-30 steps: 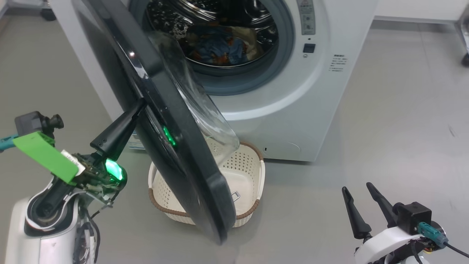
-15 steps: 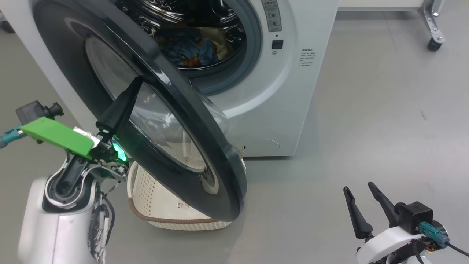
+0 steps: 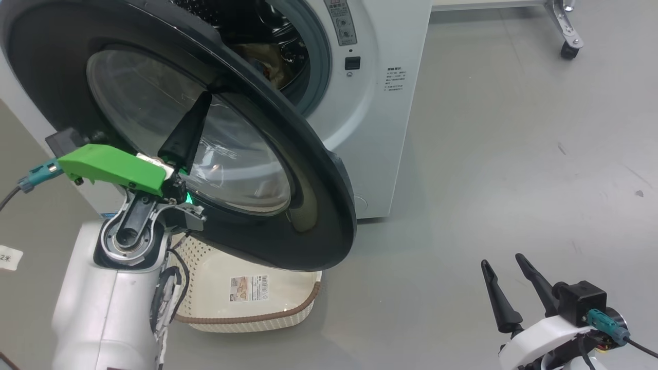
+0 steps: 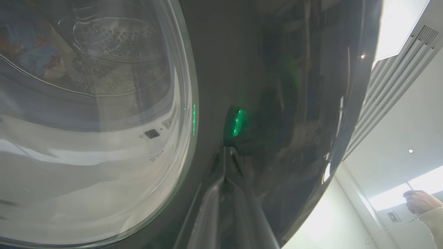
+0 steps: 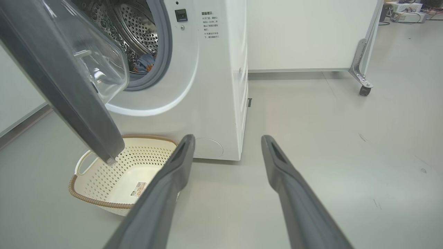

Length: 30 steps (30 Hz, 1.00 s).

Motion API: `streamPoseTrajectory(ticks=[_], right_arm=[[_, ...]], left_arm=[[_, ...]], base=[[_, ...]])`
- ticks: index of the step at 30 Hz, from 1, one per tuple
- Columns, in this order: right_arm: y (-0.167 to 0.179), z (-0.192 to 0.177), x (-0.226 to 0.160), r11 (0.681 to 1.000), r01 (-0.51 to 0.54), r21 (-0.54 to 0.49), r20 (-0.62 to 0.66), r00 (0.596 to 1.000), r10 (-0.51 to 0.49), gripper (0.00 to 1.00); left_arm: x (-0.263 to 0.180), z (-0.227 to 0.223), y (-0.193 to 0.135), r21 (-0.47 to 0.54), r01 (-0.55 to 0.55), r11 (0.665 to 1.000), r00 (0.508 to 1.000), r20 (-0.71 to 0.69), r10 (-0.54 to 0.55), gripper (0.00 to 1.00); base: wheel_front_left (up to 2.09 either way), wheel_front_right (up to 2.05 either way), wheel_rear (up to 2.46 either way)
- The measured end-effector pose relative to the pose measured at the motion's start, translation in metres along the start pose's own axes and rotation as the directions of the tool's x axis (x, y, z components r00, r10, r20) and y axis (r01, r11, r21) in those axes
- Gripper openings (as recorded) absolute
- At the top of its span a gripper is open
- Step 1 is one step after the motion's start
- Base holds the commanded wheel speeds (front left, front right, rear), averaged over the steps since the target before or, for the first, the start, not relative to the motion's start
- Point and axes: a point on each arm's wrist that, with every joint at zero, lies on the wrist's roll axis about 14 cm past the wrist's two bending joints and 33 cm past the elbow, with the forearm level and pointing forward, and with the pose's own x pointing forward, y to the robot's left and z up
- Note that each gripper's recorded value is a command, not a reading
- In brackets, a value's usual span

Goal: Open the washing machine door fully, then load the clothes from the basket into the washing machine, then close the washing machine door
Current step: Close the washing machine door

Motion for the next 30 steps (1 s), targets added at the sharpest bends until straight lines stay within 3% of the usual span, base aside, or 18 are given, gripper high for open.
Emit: streamPoseTrajectory(ticks=[6,12,13,14,15,16,17,18,22,26,30], right_arm=[[-0.004,0.003,-0.003,1.000,0.016,-0.001,0.010,1.000,-0.016,1.00],[-0.008,0.005,-0.001,1.000,0.023,-0.001,0.015,1.000,-0.023,1.00],[-0.007,0.005,0.000,1.000,0.021,-0.001,0.017,1.000,-0.021,1.00],[-0.007,0.006,0.000,1.000,0.021,0.000,0.019,1.000,-0.021,1.00],[-0.006,0.007,0.000,1.000,0.020,0.000,0.021,1.000,-0.020,1.00],[-0.007,0.008,0.001,1.000,0.022,0.001,0.025,0.999,-0.022,1.00],[-0.008,0.009,0.001,1.000,0.026,0.002,0.029,0.999,-0.026,1.00],[-0.010,0.010,0.001,0.999,0.032,0.002,0.033,0.999,-0.032,1.00],[-0.009,0.012,0.000,1.000,0.028,-0.001,0.036,0.999,-0.028,1.00],[-0.005,0.018,0.002,1.000,0.017,-0.003,0.055,0.998,-0.017,1.00],[-0.006,0.018,0.003,1.000,0.017,-0.002,0.056,0.998,-0.017,1.00]], left_arm=[[0.007,-0.008,0.010,0.017,-0.042,0.999,0.999,0.012,0.042,0.00],[0.004,-0.013,0.026,0.155,-0.119,0.981,0.993,0.026,0.116,0.00],[0.002,-0.012,0.030,0.203,-0.138,0.969,0.990,0.034,0.134,0.02],[-0.001,-0.010,0.034,0.243,-0.157,0.957,0.988,0.043,0.151,0.24],[-0.004,-0.008,0.039,0.292,-0.176,0.940,0.984,0.049,0.170,0.41],[-0.008,-0.005,0.044,0.338,-0.197,0.920,0.980,0.059,0.188,0.74],[-0.012,-0.001,0.050,0.369,-0.221,0.903,0.975,0.075,0.208,0.93],[-0.018,0.002,0.057,0.420,-0.248,0.873,0.969,0.089,0.232,1.00],[-0.044,0.018,0.074,0.556,-0.326,0.764,0.945,0.185,0.269,1.00],[-0.067,0.024,0.088,0.674,-0.378,0.635,0.925,0.246,0.290,1.00],[-0.083,0.010,0.105,0.723,-0.403,0.561,0.912,0.264,0.315,1.00]], base=[[0.00,0.00,0.00],[0.00,0.00,0.00],[0.00,0.00,0.00],[0.00,0.00,0.00],[0.00,0.00,0.00],[0.00,0.00,0.00],[0.00,0.00,0.00],[0.00,0.00,0.00],[0.00,0.00,0.00],[0.00,0.00,0.00],[0.00,0.00,0.00]])
